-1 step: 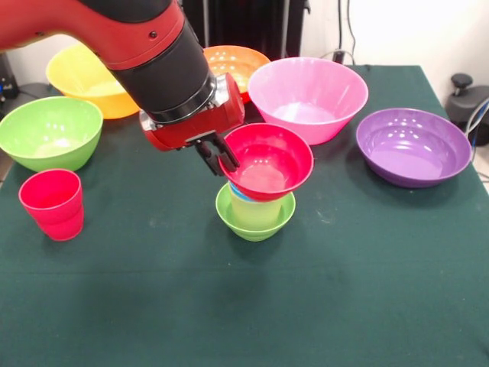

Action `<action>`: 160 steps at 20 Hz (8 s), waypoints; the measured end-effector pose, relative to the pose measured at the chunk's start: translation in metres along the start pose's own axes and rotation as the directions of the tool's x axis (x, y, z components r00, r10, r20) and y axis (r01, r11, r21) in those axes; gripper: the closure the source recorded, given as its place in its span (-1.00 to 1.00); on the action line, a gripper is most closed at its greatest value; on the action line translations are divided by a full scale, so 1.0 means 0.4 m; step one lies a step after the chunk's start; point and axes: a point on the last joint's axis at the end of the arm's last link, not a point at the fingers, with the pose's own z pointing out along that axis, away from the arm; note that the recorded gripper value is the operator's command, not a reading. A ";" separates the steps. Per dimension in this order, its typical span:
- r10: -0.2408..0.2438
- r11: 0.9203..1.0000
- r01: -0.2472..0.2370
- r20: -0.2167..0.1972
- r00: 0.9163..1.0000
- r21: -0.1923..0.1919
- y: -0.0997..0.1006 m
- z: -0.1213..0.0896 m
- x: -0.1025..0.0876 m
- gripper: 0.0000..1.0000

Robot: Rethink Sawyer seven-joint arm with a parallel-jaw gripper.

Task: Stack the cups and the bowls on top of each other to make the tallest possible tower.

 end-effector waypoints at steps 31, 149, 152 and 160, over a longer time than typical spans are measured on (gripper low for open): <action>0.001 1.000 -0.001 -0.017 1.000 0.005 -0.025 0.010 0.031 1.00; -0.038 0.999 0.038 0.010 0.999 0.013 -0.015 0.059 0.071 -1.00; -0.041 0.999 0.041 0.011 0.999 0.012 -0.012 0.059 0.070 -1.00; -0.050 0.999 0.050 0.018 0.999 0.005 0.003 0.054 0.062 -1.00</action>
